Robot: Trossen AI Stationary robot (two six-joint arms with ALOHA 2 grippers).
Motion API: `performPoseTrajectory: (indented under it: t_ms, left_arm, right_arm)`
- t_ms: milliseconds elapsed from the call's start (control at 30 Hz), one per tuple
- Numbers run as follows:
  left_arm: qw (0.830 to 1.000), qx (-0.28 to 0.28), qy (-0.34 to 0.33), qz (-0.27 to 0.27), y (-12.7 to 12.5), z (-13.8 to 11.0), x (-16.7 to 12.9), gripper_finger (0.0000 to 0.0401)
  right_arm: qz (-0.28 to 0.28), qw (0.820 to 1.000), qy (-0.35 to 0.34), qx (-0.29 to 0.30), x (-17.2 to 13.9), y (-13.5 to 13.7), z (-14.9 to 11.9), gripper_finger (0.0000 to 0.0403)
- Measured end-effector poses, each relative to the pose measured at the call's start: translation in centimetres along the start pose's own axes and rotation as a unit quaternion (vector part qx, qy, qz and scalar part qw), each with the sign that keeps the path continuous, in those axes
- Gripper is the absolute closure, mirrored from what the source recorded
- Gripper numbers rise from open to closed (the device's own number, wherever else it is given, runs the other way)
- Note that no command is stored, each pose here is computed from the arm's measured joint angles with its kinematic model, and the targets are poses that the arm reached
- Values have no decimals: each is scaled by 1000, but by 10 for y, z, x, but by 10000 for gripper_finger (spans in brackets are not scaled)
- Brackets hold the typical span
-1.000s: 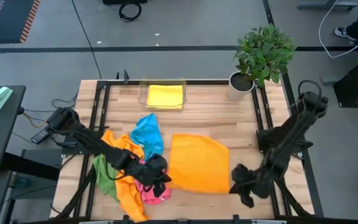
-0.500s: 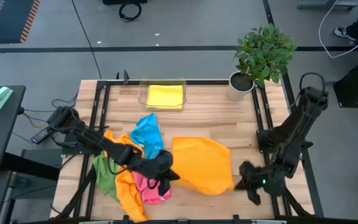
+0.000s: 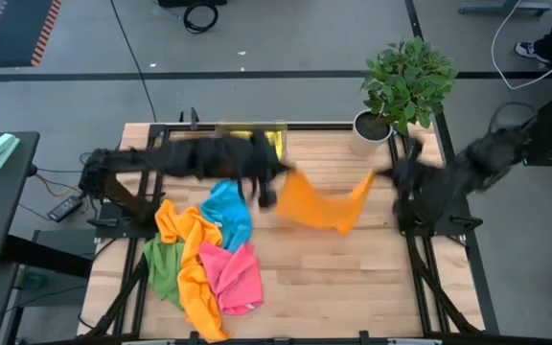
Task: Fold microfiber towels
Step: Fold the orange microfiber towel
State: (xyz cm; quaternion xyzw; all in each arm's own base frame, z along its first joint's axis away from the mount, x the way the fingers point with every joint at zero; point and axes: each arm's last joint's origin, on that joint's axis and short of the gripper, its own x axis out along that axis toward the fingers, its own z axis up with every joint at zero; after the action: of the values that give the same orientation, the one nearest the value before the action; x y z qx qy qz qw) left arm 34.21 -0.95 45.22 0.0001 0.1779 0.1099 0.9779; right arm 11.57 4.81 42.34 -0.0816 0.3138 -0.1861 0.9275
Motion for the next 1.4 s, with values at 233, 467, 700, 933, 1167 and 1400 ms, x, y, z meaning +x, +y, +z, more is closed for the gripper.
performPoseTrajectory:
  t_ms: [233,467,700,933,1167,1400]
  left_arm:
    - [999,-36,-34,-2,48,31,-21,398]
    - [985,-34,161,-47,2,-15,1,398]
    - [964,-54,234,-114,-124,-129,38,398]
    - [922,-290,207,-152,-187,-247,30,398]
    - [915,-348,179,-102,-181,-257,30,398]
    - [940,-305,125,-87,-146,-219,63,398]
  right_arm:
    - [-26,998,-48,-17,-27,-44,37,403]
    - [118,988,94,11,15,12,11,403]
    - [256,944,180,109,68,133,-96,403]
    - [352,873,125,314,72,217,-162,403]
    - [317,872,216,304,75,235,-164,403]
    - [255,866,294,316,61,209,-166,403]
